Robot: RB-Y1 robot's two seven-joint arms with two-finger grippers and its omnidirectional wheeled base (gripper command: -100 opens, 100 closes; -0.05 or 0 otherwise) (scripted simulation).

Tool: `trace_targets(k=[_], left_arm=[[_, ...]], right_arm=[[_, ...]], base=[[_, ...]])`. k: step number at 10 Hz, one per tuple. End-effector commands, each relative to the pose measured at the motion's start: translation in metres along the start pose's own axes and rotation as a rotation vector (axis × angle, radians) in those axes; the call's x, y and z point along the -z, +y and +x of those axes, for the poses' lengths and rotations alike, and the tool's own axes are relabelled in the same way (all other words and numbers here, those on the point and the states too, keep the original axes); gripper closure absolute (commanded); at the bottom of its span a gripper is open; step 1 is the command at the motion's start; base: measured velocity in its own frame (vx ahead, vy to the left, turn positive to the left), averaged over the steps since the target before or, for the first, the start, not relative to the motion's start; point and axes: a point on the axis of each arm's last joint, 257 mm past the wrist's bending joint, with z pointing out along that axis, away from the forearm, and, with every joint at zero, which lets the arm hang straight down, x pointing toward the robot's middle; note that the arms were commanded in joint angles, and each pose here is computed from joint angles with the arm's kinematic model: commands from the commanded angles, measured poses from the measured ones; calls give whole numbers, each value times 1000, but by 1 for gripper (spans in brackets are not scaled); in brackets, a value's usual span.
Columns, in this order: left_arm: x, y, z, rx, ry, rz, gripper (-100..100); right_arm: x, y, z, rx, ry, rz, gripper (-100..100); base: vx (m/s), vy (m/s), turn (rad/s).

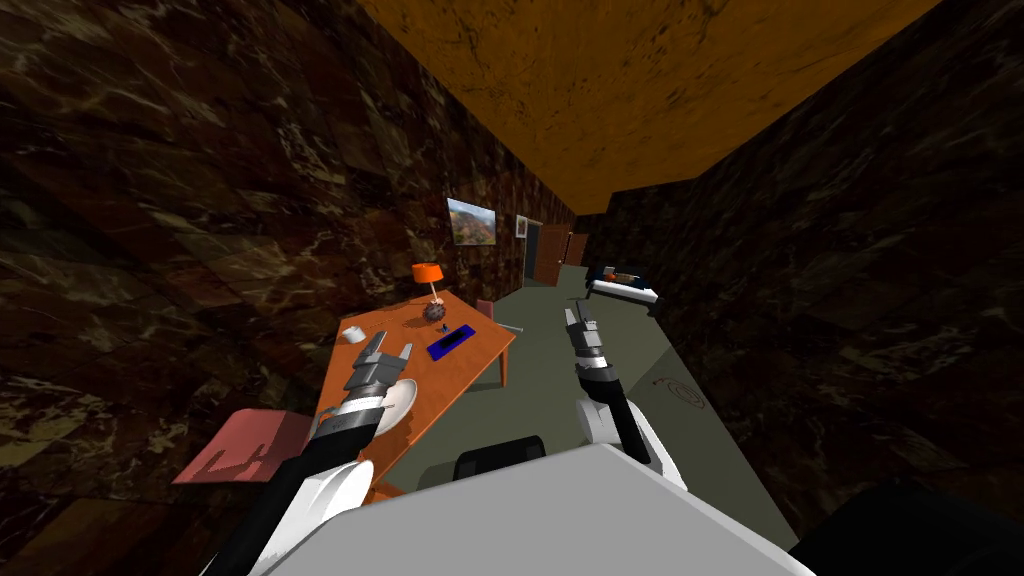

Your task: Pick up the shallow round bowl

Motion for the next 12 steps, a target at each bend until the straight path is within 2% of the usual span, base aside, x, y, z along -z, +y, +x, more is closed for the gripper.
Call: trace_targets(k=[1,3,4,5,6,8,9,11,12], left_arm=[[-2,11,-6,33,-15,-30,-100],[7,41,-28,86,-56,-122,-100],[7,41,-29,104,-60,-121,-100],[13,55,-40,132,-83,-167,-100],[13,55,-41,141,-85,-167,-100],[28,84,-63,199,-134,-258,-100],[28,84,-64,214,-137,-258,-100],[47,112,-86,269,-188,-350,-100],[47,112,-86,282,-191,-349,-100]], right_arm=[[0,0,0,0,0,0,0],[0,0,0,0,0,0,0],[0,0,0,0,0,0,0],[0,0,0,0,0,0,0],[0,0,0,0,0,0,0],[0,0,0,0,0,0,0],[0,0,0,0,0,0,0],[0,0,0,0,0,0,0],[0,0,0,0,0,0,0]], base=[[19,-35,-10],[21,-39,-104],[21,-35,-35],[15,-30,-62],[13,-24,-39],[26,-30,-114],[22,-21,-39],[23,-33,-116],[19,-25,-42]])
